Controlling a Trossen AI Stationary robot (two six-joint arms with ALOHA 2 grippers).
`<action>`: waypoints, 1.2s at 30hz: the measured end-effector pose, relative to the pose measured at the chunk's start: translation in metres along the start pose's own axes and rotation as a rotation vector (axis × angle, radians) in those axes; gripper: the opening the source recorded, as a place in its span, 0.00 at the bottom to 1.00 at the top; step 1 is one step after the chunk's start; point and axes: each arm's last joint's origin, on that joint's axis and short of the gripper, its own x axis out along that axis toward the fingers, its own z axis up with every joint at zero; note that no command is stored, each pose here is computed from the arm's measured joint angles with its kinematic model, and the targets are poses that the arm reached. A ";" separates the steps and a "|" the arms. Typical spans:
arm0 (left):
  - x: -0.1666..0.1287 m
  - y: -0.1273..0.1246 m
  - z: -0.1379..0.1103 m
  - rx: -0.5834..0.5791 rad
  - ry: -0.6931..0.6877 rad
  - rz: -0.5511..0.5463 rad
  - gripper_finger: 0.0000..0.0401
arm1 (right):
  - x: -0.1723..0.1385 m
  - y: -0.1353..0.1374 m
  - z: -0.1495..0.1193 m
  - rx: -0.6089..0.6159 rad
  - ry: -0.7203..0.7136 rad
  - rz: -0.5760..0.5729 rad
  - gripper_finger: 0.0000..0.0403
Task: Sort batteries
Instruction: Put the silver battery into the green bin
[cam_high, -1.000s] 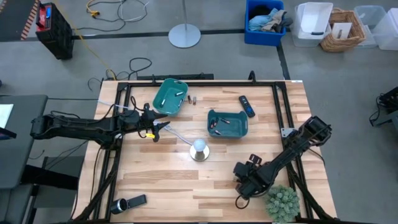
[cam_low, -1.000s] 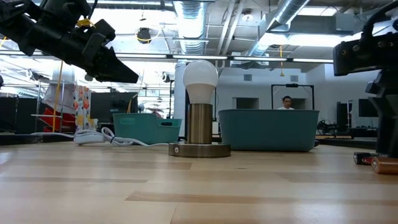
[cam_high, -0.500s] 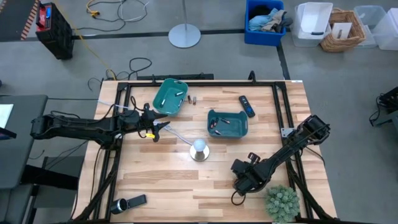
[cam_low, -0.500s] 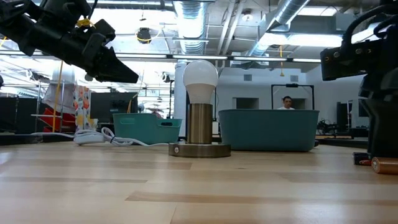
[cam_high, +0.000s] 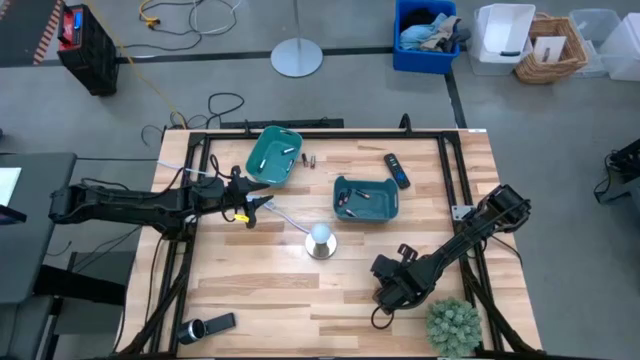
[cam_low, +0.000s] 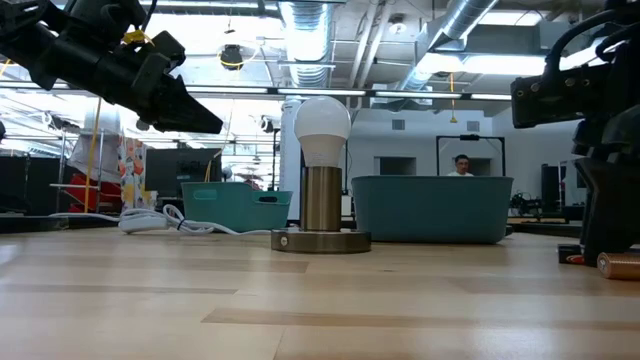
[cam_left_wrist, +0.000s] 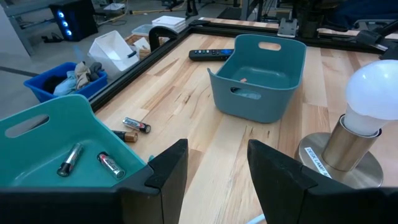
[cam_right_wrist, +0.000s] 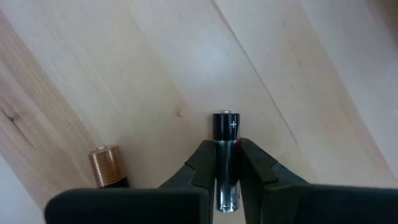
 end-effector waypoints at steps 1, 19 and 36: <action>0.000 0.000 0.000 0.000 0.000 0.000 0.41 | 0.000 0.000 0.000 -0.001 -0.001 0.000 0.14; 0.000 0.000 0.000 0.000 0.000 0.000 0.40 | -0.004 0.005 0.017 -0.081 -0.081 -0.003 0.13; 0.000 0.000 0.000 0.000 -0.001 0.000 0.40 | -0.074 -0.017 0.058 -0.142 -0.466 0.124 0.13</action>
